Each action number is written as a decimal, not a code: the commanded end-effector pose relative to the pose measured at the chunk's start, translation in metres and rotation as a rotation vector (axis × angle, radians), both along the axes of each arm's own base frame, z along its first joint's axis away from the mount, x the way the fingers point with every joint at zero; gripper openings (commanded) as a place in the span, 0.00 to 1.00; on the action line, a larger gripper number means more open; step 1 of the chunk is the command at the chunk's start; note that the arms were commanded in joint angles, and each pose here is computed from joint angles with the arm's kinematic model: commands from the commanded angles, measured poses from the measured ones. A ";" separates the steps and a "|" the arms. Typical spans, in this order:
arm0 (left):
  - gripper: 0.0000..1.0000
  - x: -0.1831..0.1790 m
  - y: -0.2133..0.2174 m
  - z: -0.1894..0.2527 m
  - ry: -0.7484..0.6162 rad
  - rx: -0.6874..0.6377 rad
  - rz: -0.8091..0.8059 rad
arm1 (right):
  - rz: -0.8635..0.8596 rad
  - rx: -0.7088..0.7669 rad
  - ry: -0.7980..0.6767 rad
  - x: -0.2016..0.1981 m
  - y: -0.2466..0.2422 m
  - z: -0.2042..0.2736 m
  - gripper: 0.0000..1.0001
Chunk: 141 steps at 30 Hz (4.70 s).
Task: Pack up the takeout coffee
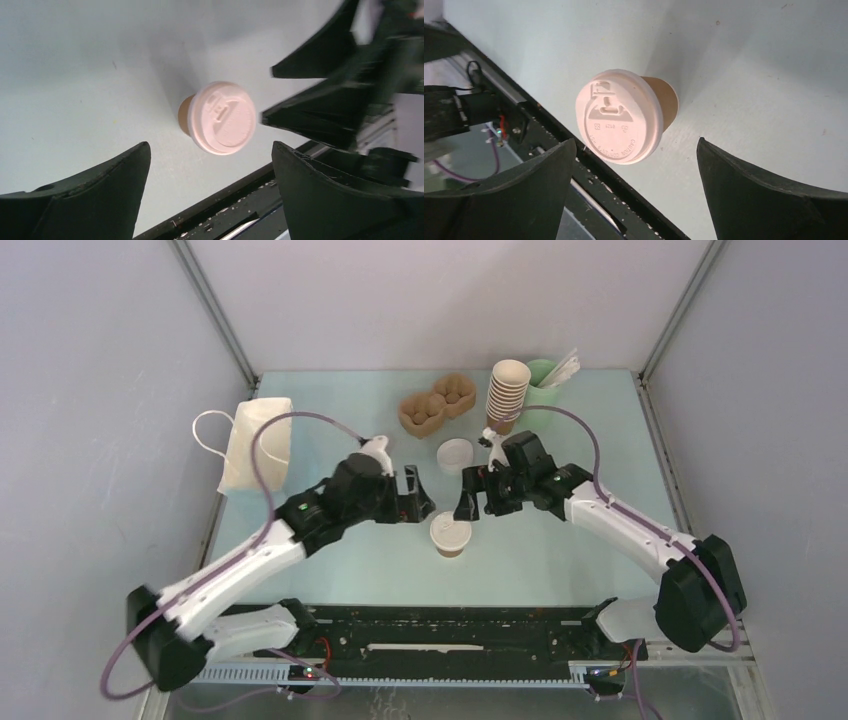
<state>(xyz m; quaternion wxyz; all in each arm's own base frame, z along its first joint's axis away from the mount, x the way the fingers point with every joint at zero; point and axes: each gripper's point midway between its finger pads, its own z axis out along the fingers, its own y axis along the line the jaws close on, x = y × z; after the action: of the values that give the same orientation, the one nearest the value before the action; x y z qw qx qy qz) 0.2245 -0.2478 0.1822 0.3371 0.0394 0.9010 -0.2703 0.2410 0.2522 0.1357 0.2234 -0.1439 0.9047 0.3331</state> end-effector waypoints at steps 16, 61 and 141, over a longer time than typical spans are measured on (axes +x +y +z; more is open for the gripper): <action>1.00 -0.055 0.086 0.169 -0.509 -0.228 0.016 | 0.088 -0.559 -0.224 -0.009 0.030 0.000 0.99; 1.00 -0.054 0.082 0.163 -0.495 -0.215 0.001 | 0.113 -0.532 -0.202 -0.016 0.055 -0.006 0.81; 0.74 0.174 -0.011 0.062 -0.210 0.523 -0.036 | -0.301 -0.091 -0.338 0.003 -0.100 0.112 1.00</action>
<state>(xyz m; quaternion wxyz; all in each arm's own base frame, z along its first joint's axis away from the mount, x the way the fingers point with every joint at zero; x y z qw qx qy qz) 0.3447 -0.2565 0.2321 0.3754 0.1535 0.9130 -0.0448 0.2447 0.1435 0.2392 0.4033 -0.0716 0.8969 0.1666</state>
